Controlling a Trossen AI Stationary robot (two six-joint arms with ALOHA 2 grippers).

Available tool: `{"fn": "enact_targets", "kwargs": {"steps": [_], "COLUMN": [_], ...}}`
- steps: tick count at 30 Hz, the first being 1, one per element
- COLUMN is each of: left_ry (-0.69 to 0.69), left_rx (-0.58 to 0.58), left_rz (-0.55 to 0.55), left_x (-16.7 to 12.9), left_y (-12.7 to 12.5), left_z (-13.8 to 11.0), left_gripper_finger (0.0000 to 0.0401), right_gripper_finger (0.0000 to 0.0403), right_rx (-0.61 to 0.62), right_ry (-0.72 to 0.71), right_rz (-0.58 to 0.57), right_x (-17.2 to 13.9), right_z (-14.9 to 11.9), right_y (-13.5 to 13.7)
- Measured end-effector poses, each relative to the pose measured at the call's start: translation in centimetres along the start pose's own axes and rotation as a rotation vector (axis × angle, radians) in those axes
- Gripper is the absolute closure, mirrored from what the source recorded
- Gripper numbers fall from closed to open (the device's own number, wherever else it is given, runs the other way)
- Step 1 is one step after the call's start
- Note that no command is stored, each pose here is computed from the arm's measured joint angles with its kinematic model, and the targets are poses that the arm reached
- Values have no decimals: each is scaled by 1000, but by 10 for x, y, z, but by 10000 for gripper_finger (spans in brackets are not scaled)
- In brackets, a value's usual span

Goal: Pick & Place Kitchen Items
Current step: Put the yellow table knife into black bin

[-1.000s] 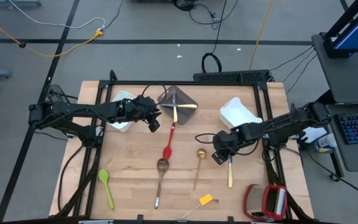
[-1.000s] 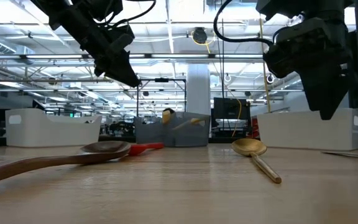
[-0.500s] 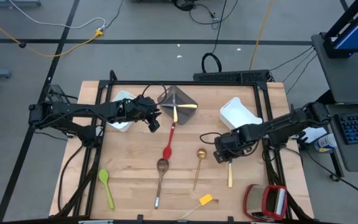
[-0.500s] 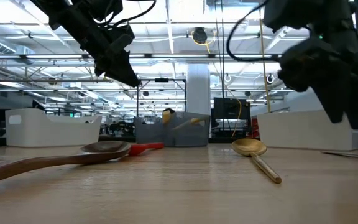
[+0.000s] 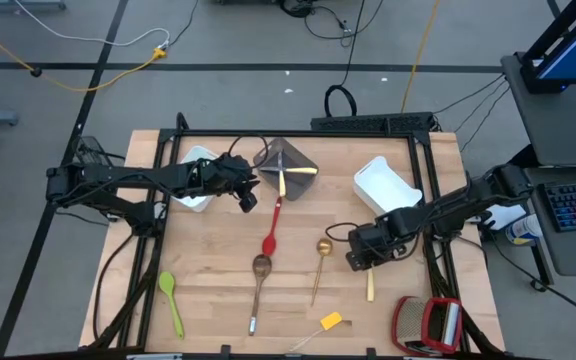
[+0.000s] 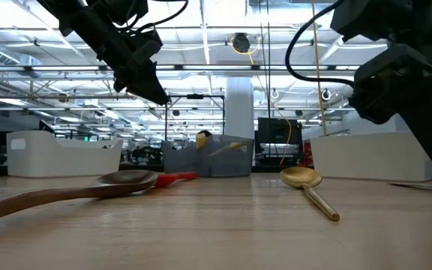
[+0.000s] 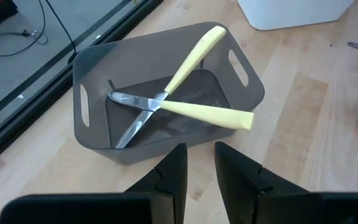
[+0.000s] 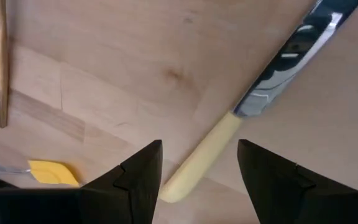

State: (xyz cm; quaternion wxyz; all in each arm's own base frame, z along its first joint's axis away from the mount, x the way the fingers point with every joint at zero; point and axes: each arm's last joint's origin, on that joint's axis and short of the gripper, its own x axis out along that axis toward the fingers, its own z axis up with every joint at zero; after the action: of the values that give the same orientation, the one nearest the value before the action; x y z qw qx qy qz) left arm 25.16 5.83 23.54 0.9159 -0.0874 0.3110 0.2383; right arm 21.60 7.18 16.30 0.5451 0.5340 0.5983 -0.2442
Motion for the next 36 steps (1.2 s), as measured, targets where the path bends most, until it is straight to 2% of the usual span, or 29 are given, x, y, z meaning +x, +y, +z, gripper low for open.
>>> {"fn": "enact_targets", "kwargs": {"steps": [20, 26, 29, 36], "left_ry": [1, 0, 0, -14], "left_rx": [-35, -37, -42, -45], "left_rz": [0, -1, -1, -4], "left_x": [0, 0, 0, 0], "left_y": [0, 0, 0, 0], "left_z": [0, 0, 0, 2], "left_gripper_finger": [316, 316, 316, 316], "right_gripper_finger": [218, 218, 218, 233], "right_rx": [113, 144, 139, 88], "right_ry": [43, 44, 54, 66], "right_rz": [5, 37, 109, 103], "right_x": [10, 29, 39, 49], "right_z": [-32, -32, -29, -26], "right_y": [3, -8, -10, -16]}}
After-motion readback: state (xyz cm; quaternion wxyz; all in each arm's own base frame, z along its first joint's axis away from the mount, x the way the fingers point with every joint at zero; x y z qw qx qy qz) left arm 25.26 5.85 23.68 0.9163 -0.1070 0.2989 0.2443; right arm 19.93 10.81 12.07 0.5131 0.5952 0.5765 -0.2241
